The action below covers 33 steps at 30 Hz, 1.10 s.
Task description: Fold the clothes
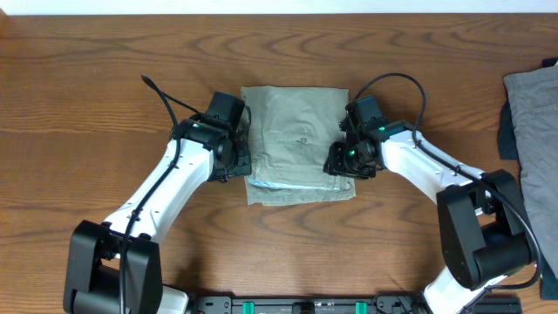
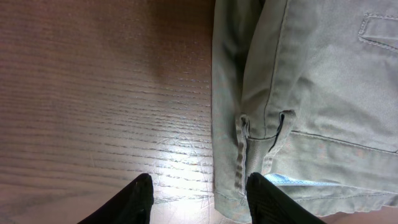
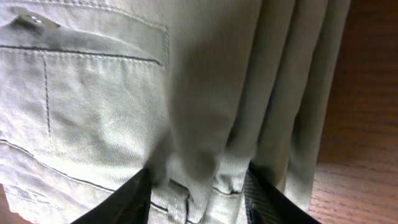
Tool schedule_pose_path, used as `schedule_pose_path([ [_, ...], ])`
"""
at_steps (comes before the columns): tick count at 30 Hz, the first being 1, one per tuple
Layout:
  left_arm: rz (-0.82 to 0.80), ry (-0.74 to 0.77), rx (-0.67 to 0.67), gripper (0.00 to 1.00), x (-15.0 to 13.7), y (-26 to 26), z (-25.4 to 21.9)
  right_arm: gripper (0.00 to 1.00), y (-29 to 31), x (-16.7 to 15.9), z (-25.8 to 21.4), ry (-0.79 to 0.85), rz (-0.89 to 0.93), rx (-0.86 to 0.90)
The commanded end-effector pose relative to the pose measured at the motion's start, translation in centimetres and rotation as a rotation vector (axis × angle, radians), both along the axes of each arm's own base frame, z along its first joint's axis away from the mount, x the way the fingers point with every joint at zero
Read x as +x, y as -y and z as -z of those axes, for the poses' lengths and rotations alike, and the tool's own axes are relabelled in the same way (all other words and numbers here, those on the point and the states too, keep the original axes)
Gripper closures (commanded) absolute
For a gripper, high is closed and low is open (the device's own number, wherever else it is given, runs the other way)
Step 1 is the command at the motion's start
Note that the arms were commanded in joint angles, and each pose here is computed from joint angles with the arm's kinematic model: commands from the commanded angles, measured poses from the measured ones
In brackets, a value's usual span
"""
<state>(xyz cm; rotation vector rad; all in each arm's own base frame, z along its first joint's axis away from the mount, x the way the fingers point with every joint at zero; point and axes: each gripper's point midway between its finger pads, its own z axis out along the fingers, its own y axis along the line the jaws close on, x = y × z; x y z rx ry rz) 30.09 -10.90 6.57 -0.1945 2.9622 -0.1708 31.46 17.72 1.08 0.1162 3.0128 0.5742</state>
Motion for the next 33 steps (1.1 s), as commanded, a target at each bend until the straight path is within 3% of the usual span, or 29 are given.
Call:
schedule_pose_path([
  [1,-0.018,0.005,0.017,0.49,0.07,-0.51,-0.14,0.52,0.03,0.55,0.0,0.019,-0.02,-0.022],
  [12,-0.017,0.005,0.017,0.49,0.07,-0.51,-0.14,0.56,0.39,0.47,0.26,0.023,-0.018,-0.052],
  [20,-0.017,0.005,0.017,0.49,0.08,-0.5,-0.14,0.68,0.45,0.37,0.43,0.022,-0.018,-0.053],
  [29,-0.017,0.005,0.017,0.49,0.08,-0.5,-0.14,0.7,0.58,0.21,0.84,0.017,0.004,-0.053],
  [30,-0.017,0.005,0.017,0.49,0.08,-0.51,-0.14,0.75,0.58,0.21,0.84,0.017,0.004,-0.053],
  [32,-0.017,0.005,0.017,0.49,0.08,-0.51,-0.14,0.99,0.58,0.27,0.82,0.019,0.005,-0.052],
  [33,-0.017,0.005,0.017,0.49,0.08,-0.51,-0.14,0.99,0.59,0.36,0.77,0.02,0.006,-0.051],
])
